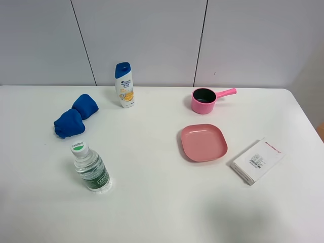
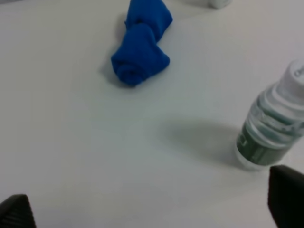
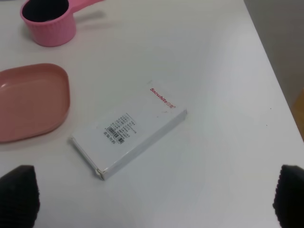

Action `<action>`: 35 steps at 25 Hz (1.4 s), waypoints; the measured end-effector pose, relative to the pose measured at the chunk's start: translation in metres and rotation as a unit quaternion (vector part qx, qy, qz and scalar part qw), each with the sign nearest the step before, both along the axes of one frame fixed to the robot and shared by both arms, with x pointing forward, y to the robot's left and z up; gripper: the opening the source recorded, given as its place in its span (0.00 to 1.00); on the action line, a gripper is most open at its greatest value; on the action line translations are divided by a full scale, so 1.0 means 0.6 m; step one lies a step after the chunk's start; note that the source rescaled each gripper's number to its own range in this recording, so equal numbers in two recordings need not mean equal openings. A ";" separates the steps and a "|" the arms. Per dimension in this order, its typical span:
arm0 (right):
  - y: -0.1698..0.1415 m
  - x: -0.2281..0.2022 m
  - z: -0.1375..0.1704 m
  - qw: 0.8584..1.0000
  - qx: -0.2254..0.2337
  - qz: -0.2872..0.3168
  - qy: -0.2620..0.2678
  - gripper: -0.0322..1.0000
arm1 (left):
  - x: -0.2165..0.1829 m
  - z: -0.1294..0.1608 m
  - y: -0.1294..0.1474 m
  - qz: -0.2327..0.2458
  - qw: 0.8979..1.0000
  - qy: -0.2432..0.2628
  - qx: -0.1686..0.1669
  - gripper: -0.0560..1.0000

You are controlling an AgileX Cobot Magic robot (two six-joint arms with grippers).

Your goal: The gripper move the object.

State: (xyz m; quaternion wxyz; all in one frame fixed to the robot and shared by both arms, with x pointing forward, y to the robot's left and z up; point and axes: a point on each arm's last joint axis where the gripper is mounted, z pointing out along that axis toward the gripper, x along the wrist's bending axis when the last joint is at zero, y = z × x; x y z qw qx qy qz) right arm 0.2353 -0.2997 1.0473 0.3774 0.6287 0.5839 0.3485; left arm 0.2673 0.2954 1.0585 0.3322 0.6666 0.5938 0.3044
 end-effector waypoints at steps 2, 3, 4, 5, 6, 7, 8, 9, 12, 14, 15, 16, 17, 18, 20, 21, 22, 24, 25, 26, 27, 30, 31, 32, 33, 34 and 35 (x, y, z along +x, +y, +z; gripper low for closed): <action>0.000 0.000 0.000 1.000 0.000 0.000 0.000 1.00 | -0.002 -0.006 0.000 0.000 1.000 0.012 -0.001 1.00; 0.000 0.000 0.000 1.000 0.000 0.000 0.000 1.00 | -0.002 -0.008 0.000 0.001 1.000 0.014 -0.001 1.00; 0.000 0.000 0.000 1.000 0.000 0.000 0.000 1.00 | -0.003 -0.008 0.000 0.001 1.000 0.014 -0.001 1.00; 0.000 0.000 0.000 1.000 0.000 0.000 0.000 1.00 | -0.005 -0.008 0.000 0.002 1.000 0.011 -0.002 1.00; 0.000 0.000 0.000 1.000 0.000 0.000 0.000 1.00 | -0.008 -0.007 0.000 0.002 1.000 0.005 -0.002 1.00; 0.000 0.000 0.000 1.000 0.000 0.000 0.000 1.00 | -0.011 -0.007 0.000 0.002 1.000 -0.001 -0.003 1.00; 0.000 0.000 0.000 1.000 0.000 0.000 0.000 1.00 | -0.015 -0.006 0.000 0.002 1.000 -0.008 -0.003 1.00; 0.000 0.000 0.000 1.000 0.000 0.000 0.000 1.00 | -0.019 -0.006 0.001 0.003 1.000 -0.016 -0.004 1.00; 0.000 0.000 0.000 1.000 0.000 0.000 0.000 1.00 | -0.030 -0.005 0.001 0.003 0.999 -0.036 -0.006 1.00; 0.000 0.000 0.000 1.000 0.000 0.000 0.000 1.00 | -0.035 -0.005 0.001 0.003 0.999 -0.047 -0.006 1.00; 0.000 0.000 0.000 1.000 0.000 0.000 0.000 1.00 | -0.037 -0.004 0.001 0.003 0.999 -0.050 -0.006 1.00; 0.000 0.000 0.000 1.000 0.000 0.000 0.000 1.00 | -0.038 -0.004 0.001 0.003 0.999 -0.053 -0.006 1.00; 0.000 0.000 0.000 1.000 0.000 0.000 0.000 1.00 | -0.039 -0.004 0.001 0.003 0.999 -0.054 -0.006 1.00; 0.000 0.000 0.000 1.000 0.000 0.000 0.000 1.00 | -0.040 -0.004 0.001 0.003 0.998 -0.056 -0.007 1.00; 0.000 0.000 0.000 1.000 0.000 0.000 0.000 1.00 | -0.041 -0.004 0.001 0.003 0.998 -0.058 -0.007 1.00; 0.000 0.000 0.000 1.000 0.000 0.000 0.000 1.00 | -0.042 -0.004 0.001 0.003 0.998 -0.059 -0.007 1.00; 0.000 0.000 0.000 1.000 0.000 0.000 0.000 1.00 | -0.043 -0.004 0.001 0.003 0.998 -0.061 -0.008 1.00; 0.000 0.000 0.000 1.000 0.000 0.000 0.000 1.00 | -0.049 -0.004 0.002 0.005 0.997 -0.072 -0.009 1.00; 0.000 0.000 0.000 1.000 0.000 0.000 0.000 1.00 | -0.054 -0.004 0.002 0.004 0.997 -0.081 -0.010 1.00; 0.000 0.000 0.000 1.000 0.000 0.000 0.000 1.00 | -0.057 -0.004 0.002 0.004 0.996 -0.087 -0.010 1.00; 0.000 0.000 0.000 1.000 0.000 0.000 0.000 1.00 | -0.059 -0.005 0.002 0.004 0.996 -0.091 -0.010 1.00; 0.000 0.000 0.000 1.000 0.000 0.000 0.000 1.00 | -0.059 -0.005 0.002 0.006 0.996 -0.091 -0.010 1.00; 0.000 0.000 0.000 1.000 0.000 0.000 0.000 1.00 | -0.059 -0.005 0.002 0.006 0.996 -0.091 -0.010 1.00; 0.000 0.000 0.000 1.000 0.000 0.000 0.000 1.00 | -0.059 -0.005 0.002 0.006 0.996 -0.091 -0.010 1.00; 0.000 0.000 0.000 1.000 0.000 0.000 0.000 1.00 | -0.059 -0.005 0.002 0.006 0.996 -0.091 -0.010 1.00; 0.000 0.000 0.000 1.000 0.000 0.000 0.000 1.00 | -0.059 -0.005 0.002 0.006 0.996 -0.091 -0.010 1.00; 0.000 0.000 0.000 1.000 0.000 0.000 0.000 1.00 | -0.059 -0.005 0.002 0.006 0.996 -0.091 -0.011 1.00</action>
